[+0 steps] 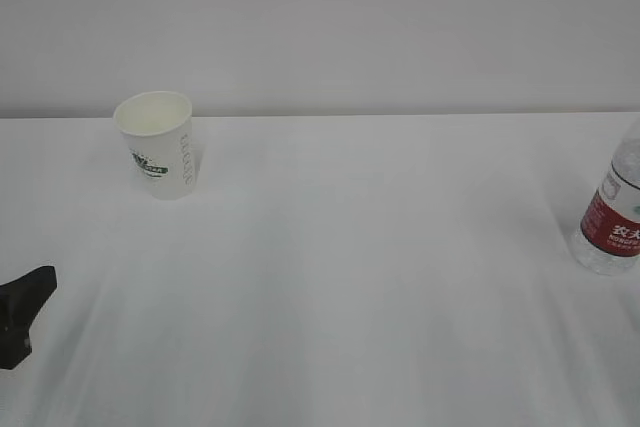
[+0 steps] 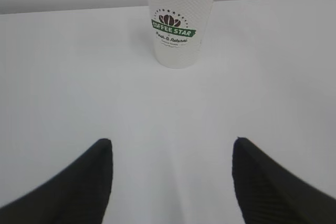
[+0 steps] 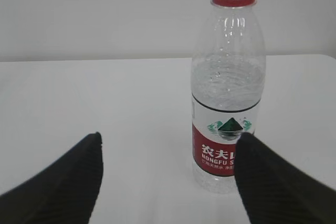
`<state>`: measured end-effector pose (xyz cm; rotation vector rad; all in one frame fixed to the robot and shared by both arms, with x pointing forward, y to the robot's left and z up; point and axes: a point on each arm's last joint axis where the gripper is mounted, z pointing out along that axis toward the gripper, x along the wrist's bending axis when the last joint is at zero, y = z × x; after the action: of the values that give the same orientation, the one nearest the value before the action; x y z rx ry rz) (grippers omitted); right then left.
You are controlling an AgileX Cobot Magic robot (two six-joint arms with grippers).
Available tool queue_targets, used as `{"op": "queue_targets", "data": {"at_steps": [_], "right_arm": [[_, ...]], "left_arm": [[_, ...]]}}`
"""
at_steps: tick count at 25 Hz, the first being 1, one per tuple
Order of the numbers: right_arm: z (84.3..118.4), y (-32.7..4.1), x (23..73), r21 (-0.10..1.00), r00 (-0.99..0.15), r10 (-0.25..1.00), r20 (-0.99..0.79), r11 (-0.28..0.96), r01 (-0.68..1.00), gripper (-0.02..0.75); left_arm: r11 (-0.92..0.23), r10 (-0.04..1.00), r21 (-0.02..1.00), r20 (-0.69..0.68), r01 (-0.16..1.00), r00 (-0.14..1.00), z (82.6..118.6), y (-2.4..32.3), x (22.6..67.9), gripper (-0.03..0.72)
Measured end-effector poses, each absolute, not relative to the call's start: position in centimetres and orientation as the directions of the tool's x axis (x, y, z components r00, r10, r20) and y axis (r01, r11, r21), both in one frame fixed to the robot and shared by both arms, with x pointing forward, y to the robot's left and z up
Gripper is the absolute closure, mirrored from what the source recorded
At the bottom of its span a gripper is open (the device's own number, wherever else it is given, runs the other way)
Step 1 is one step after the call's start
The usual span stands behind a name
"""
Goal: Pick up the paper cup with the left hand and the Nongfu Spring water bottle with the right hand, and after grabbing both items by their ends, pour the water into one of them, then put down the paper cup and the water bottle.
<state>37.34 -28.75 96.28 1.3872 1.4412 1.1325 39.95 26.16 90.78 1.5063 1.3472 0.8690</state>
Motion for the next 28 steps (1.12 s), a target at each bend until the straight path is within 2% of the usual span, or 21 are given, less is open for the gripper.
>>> {"op": "queue_targets", "data": {"at_steps": [9, 19, 28], "right_arm": [[94.8, -28.7, 38.6, 0.948, -0.049, 0.999, 0.017, -0.001, 0.318, 0.151], [94.7, -28.8, 39.3, 0.961, -0.037, 0.999, 0.003, 0.007, 0.278, 0.15], [93.3, -28.9, 40.3, 0.945, -0.043, 0.994, -0.104, 0.112, 0.308, 0.15]], "left_arm": [[-0.069, 0.968, 0.891, -0.049, 0.449, 0.246, 88.0, 25.3, 40.1, 0.172], [-0.069, 0.958, 0.911, -0.053, 0.406, 0.281, 88.5, 24.7, 41.0, 0.172], [-0.078, 0.948, 0.917, -0.053, 0.39, 0.313, 88.7, 24.3, 41.3, 0.172]]}}
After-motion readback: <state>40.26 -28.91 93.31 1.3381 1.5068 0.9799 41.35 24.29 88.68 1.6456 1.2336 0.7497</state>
